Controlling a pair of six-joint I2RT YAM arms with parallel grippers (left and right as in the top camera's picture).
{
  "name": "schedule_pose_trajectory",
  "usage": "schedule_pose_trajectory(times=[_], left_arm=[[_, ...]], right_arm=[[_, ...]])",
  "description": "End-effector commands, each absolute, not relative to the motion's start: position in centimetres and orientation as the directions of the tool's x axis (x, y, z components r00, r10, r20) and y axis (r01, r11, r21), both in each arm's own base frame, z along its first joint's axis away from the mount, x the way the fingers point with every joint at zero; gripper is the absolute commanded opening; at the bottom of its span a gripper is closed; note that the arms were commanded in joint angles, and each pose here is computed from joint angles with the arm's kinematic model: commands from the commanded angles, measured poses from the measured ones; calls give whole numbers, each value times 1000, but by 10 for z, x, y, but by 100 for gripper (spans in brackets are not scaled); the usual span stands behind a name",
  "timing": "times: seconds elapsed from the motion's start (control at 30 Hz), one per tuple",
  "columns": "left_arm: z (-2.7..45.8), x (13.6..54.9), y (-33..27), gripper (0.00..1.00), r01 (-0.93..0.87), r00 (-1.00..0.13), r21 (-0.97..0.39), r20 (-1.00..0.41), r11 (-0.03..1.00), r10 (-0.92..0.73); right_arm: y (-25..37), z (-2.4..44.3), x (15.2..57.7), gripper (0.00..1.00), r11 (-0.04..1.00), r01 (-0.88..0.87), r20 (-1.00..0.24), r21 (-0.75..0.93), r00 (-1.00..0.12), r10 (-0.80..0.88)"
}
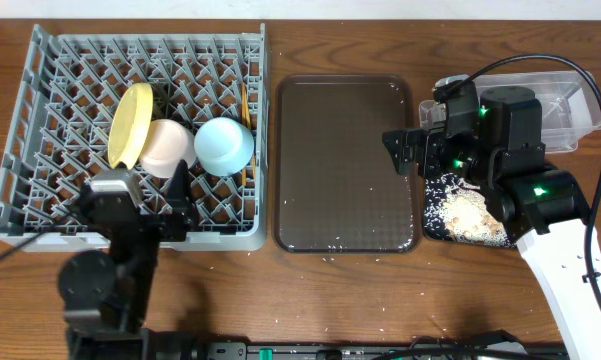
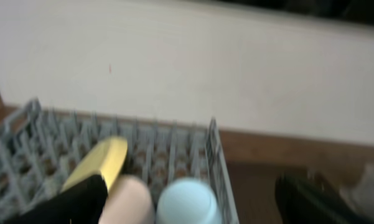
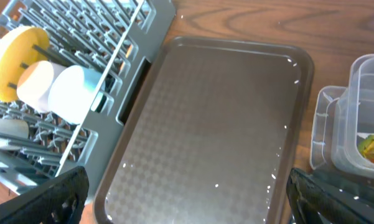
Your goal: Sort waste into correct bins and load items into the dishwasher
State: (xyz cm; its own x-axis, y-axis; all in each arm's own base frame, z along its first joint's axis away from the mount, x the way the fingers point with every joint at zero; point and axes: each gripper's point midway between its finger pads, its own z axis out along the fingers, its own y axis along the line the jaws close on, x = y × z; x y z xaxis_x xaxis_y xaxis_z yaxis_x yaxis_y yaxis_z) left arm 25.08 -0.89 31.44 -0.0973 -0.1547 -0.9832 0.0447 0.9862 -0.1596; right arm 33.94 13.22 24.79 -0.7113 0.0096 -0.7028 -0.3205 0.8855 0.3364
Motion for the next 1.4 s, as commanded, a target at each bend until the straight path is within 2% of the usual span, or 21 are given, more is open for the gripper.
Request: schedule_pose_trajectory(times=[0.0,0.47,0.67,0.9,1.1,1.37], left_arm=[[295,247,-7,87,39,-38,-201,-979,979,-199],[211,239,3,87,-1,55,-209,-976,978,-209],[179,247,3,87,-7,21,-210,-978,978,-210],[173,247,3,88,-12,-3,-209,-978,978,-210],[136,244,3,87,-44,-151,-207,-966,977,-212],[134,244,3,88,-46,-160,-207,-964,977,-212]], right_arm=[[133,251,340,99,884,-322,-707,338,-707,13],[133,251,340,99,884,-322,-707,338,-707,13],[133,251,340,99,885,-322,-707,338,-707,13],[133,251,340,99,884,-322,-707,338,-707,13],[133,251,340,99,884,-322,-707,338,-707,13],[133,251,340,99,884,-322,-707,338,-707,13]])
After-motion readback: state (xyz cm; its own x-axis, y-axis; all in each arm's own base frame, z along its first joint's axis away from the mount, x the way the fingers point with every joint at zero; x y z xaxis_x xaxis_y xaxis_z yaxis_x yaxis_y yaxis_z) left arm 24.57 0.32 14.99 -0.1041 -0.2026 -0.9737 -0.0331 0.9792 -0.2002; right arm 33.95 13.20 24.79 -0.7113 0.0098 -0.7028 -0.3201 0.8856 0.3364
